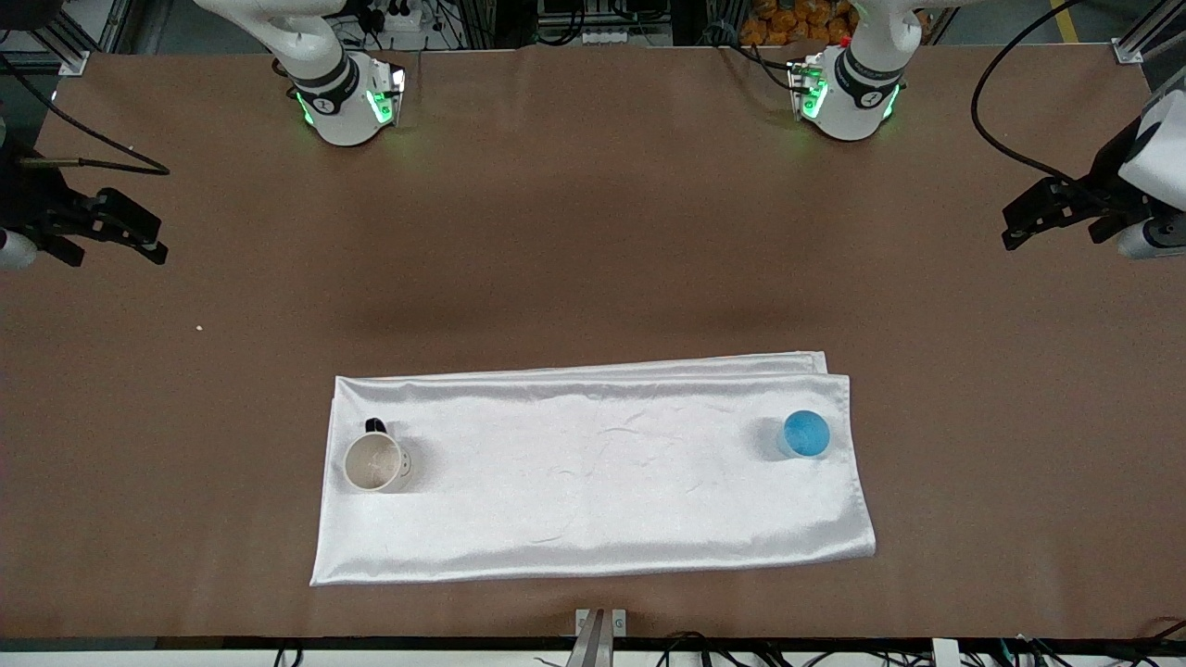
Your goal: Place blue cup into white mug on table
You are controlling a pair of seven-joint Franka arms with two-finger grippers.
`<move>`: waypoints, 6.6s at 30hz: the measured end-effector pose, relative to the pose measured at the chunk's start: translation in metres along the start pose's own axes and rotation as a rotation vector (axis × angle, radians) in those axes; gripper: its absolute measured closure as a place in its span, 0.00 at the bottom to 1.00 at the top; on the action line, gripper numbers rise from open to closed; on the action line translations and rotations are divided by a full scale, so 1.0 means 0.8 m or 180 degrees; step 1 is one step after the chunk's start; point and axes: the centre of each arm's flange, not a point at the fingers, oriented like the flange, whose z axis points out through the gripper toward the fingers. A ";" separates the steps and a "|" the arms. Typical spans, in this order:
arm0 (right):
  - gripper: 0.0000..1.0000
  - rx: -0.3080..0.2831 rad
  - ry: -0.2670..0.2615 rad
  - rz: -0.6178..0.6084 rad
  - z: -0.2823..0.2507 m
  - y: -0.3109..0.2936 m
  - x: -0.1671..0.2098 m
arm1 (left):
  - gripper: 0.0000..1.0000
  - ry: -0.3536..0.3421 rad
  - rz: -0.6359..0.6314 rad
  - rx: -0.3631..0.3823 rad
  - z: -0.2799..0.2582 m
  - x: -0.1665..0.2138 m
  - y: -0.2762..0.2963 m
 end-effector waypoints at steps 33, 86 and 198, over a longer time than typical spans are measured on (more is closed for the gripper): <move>0.00 0.0120 -0.0102 -0.0342 0.282 -0.098 0.118 | 0.00 -0.0173 0.0248 -0.0205 0.272 0.123 0.086; 0.18 0.0182 0.0072 -0.0916 0.543 -0.147 0.137 | 0.16 -0.0056 0.0113 -0.0335 0.496 0.151 0.144; 0.93 0.0418 -0.0159 0.0454 0.526 -0.538 -0.258 | 0.96 0.0154 0.0489 0.0102 0.275 0.132 0.141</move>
